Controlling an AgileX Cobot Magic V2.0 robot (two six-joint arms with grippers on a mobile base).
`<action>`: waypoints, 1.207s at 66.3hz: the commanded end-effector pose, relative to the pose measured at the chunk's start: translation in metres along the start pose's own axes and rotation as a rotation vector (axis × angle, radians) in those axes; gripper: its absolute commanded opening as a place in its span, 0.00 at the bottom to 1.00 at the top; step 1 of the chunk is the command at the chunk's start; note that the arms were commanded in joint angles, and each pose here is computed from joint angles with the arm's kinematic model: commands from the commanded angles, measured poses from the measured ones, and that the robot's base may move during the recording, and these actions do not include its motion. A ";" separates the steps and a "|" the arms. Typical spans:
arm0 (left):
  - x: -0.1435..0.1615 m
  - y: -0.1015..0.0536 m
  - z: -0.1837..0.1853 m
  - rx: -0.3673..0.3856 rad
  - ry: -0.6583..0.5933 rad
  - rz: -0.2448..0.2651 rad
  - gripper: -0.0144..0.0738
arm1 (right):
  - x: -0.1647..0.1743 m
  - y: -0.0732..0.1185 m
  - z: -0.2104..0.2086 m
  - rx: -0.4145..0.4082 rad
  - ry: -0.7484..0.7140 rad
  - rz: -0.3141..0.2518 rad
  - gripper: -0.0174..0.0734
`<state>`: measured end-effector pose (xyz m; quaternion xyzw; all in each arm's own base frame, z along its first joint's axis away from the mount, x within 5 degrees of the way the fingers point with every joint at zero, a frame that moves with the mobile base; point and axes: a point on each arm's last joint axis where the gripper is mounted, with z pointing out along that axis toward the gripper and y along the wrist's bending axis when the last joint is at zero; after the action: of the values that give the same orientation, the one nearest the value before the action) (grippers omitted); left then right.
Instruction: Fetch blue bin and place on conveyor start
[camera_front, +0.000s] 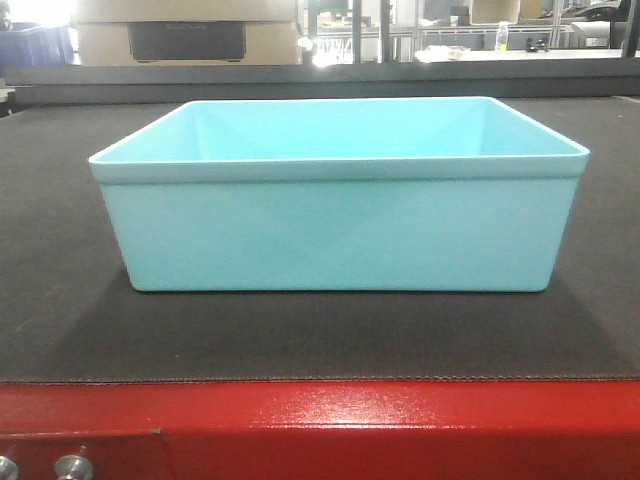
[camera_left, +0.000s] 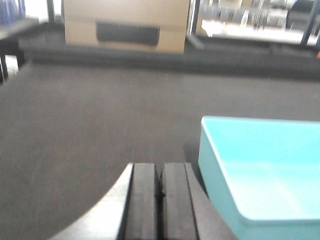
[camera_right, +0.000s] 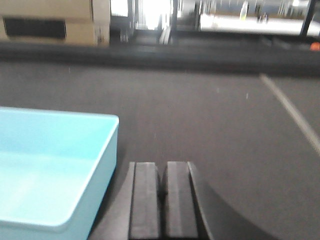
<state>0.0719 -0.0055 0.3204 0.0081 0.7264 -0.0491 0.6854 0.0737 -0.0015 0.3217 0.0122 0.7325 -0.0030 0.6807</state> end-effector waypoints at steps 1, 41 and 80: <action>-0.004 0.000 -0.013 0.003 -0.080 -0.002 0.04 | -0.005 0.000 -0.011 0.008 -0.074 -0.020 0.01; -0.006 0.001 -0.021 0.000 -0.121 0.013 0.04 | -0.006 0.000 -0.015 0.007 -0.096 -0.020 0.01; 0.043 0.008 -0.025 -0.140 -0.141 0.045 0.04 | -0.006 0.000 -0.015 0.007 -0.096 -0.020 0.01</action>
<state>0.0455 0.0014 0.2943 -0.0134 0.6860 0.0107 0.7274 0.0603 -0.0012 0.3262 0.0113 0.7093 -0.0041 0.7048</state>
